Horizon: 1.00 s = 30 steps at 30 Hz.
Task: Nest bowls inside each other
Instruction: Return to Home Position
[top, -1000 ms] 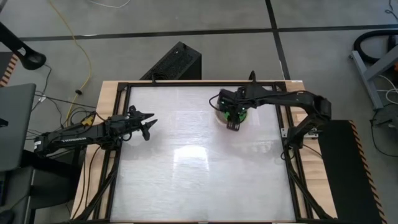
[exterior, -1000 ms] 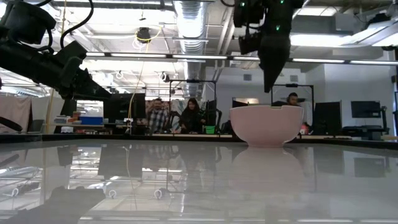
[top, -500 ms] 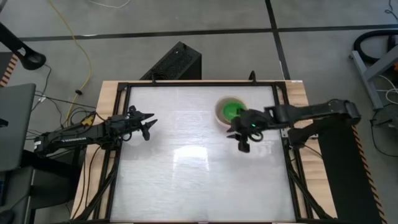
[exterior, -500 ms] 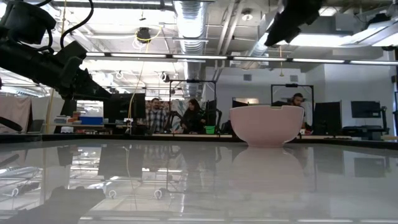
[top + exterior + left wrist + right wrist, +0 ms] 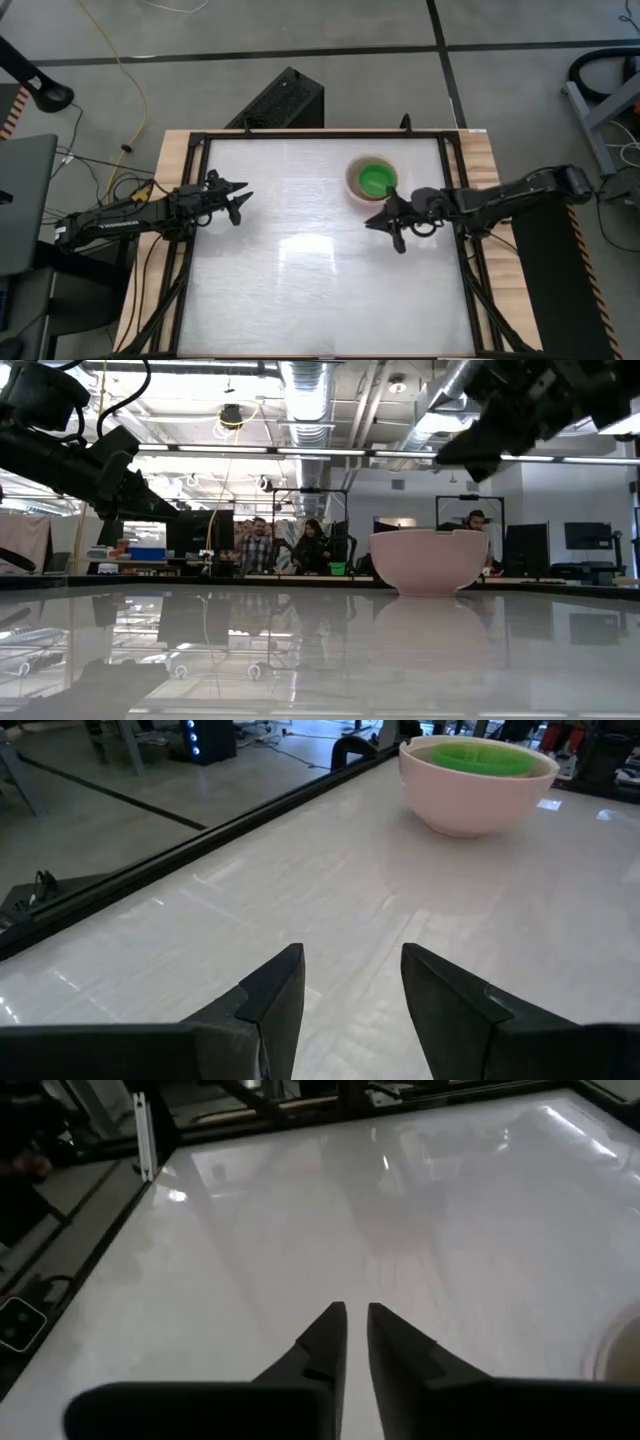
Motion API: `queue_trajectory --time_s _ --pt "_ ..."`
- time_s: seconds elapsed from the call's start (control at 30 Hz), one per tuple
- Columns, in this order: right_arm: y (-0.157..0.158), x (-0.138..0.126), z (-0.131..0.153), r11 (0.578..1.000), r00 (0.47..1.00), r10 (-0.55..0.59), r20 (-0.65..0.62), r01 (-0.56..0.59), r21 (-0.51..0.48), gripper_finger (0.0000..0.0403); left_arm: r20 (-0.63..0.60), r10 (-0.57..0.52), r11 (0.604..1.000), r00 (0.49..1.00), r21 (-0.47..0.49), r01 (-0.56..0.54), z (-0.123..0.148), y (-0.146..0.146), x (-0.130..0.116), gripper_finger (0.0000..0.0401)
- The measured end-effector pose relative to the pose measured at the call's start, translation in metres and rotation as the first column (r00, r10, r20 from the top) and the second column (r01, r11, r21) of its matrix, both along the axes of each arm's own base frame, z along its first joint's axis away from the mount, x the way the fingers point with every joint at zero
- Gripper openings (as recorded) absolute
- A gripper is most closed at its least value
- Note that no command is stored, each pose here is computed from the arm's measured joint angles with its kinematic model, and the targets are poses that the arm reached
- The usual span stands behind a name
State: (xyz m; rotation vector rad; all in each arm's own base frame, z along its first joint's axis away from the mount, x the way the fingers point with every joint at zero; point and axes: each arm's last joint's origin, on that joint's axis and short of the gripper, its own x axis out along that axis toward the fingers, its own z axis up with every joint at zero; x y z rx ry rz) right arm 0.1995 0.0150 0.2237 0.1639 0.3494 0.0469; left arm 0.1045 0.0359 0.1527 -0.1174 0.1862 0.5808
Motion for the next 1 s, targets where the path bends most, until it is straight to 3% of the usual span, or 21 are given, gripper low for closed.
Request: queue_trajectory --time_s 0.27,0.5,0.63,0.83,1.0 --pt "-0.010 -0.040 -0.027 0.999 0.994 -0.011 0.112 0.007 0.035 0.0007 0.002 0.001 1.000 1.000 -0.002 -0.001 0.000 0.000 0.000 0.0158" --pt "-0.016 -0.065 -0.048 0.987 0.975 -0.150 0.166 0.137 0.086 0.0015 0.001 0.004 1.000 1.000 -0.001 -0.004 0.000 0.000 0.000 0.0158" --pt "-0.016 -0.071 -0.052 0.987 0.972 -0.150 0.180 0.135 0.089 0.0012 0.001 0.005 1.000 1.000 -0.001 -0.005 0.000 0.000 0.000 0.0158" --pt "-0.016 -0.080 -0.059 0.989 0.984 -0.143 0.102 0.138 0.053 0.0012 0.002 0.006 1.000 1.000 -0.003 -0.006 0.000 0.000 0.000 0.0158" --pt "-0.015 -0.083 -0.055 0.994 0.983 -0.110 0.147 0.109 0.016 0.0012 0.002 0.007 1.000 1.000 -0.003 -0.007 0.000 0.000 0.000 0.0158"
